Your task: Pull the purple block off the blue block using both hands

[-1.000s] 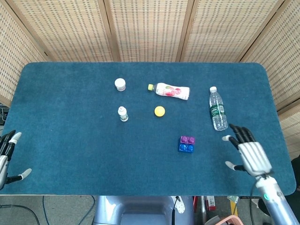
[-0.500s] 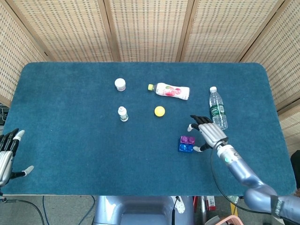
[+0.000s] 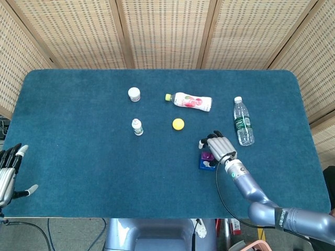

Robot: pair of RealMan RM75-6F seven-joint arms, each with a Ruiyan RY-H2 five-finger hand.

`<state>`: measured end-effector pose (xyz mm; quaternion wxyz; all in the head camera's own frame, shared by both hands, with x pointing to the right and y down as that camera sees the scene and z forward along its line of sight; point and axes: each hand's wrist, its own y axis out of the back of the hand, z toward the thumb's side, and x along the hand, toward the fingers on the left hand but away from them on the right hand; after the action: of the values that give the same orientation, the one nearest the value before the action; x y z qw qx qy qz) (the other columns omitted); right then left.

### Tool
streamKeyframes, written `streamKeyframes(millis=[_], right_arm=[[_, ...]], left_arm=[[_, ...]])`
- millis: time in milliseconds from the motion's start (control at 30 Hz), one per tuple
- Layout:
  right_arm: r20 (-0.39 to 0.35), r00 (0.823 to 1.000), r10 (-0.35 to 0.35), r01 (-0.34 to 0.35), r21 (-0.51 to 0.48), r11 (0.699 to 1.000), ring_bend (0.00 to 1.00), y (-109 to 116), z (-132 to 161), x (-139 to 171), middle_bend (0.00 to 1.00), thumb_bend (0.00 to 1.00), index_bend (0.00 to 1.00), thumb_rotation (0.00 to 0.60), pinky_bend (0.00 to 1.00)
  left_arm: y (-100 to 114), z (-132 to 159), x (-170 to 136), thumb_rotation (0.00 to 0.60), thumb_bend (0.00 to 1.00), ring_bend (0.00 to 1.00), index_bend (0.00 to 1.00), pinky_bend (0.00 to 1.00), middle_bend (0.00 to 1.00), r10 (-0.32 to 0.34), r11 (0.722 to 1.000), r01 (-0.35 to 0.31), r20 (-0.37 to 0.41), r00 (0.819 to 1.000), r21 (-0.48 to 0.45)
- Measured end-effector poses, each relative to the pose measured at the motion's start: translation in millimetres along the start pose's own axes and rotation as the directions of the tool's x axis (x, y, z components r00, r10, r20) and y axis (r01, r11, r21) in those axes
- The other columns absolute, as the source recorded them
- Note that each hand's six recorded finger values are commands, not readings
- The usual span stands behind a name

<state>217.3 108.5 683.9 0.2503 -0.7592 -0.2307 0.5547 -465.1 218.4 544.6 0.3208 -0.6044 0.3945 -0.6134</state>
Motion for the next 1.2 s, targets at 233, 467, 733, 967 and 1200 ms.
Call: streamKeyframes(millis=[233,467,733,967,1200], right_arm=[[0.026,1.000,0.009,-0.010,0.012,1.000,0.23,2,-4,-1,0.39,0.28,0.41,0.600,0.00],[0.029,0.999,0.033,-0.034,0.032,0.999,0.23,-1,-4,-1,0.39,0.28,0.42,0.600,0.00],[0.039,0.999,0.037,-0.039,0.057,0.998,0.23,-5,-6,-4,0.41,0.28,0.43,0.600,0.00],[0.044,0.998,0.044,-0.048,0.080,0.996,0.29,-8,-7,-7,0.50,0.29,0.52,0.600,0.00],[0.042,0.998,0.045,-0.049,0.085,0.995,0.36,-9,-5,-9,0.59,0.35,0.63,0.600,0.00]], left_arm=[[-1,1,0,0.600,0.00,0.00,0.00,0.00,0.00,-0.003,1.000,0.003,0.003,1.000,0.001],[-1,0,0,0.600,0.00,0.00,0.00,0.00,0.00,-0.005,1.000,0.005,0.003,1.000,0.000],[-1,0,0,0.600,0.00,0.00,0.00,0.00,0.00,-0.006,1.000,0.006,0.002,1.000,-0.001],[-2,0,1,0.600,0.00,0.00,0.00,0.00,0.00,-0.010,1.000,0.010,0.000,1.000,0.000],[-3,-1,2,0.600,0.00,0.00,0.00,0.00,0.00,-0.013,1.000,0.013,-0.004,1.000,0.001]])
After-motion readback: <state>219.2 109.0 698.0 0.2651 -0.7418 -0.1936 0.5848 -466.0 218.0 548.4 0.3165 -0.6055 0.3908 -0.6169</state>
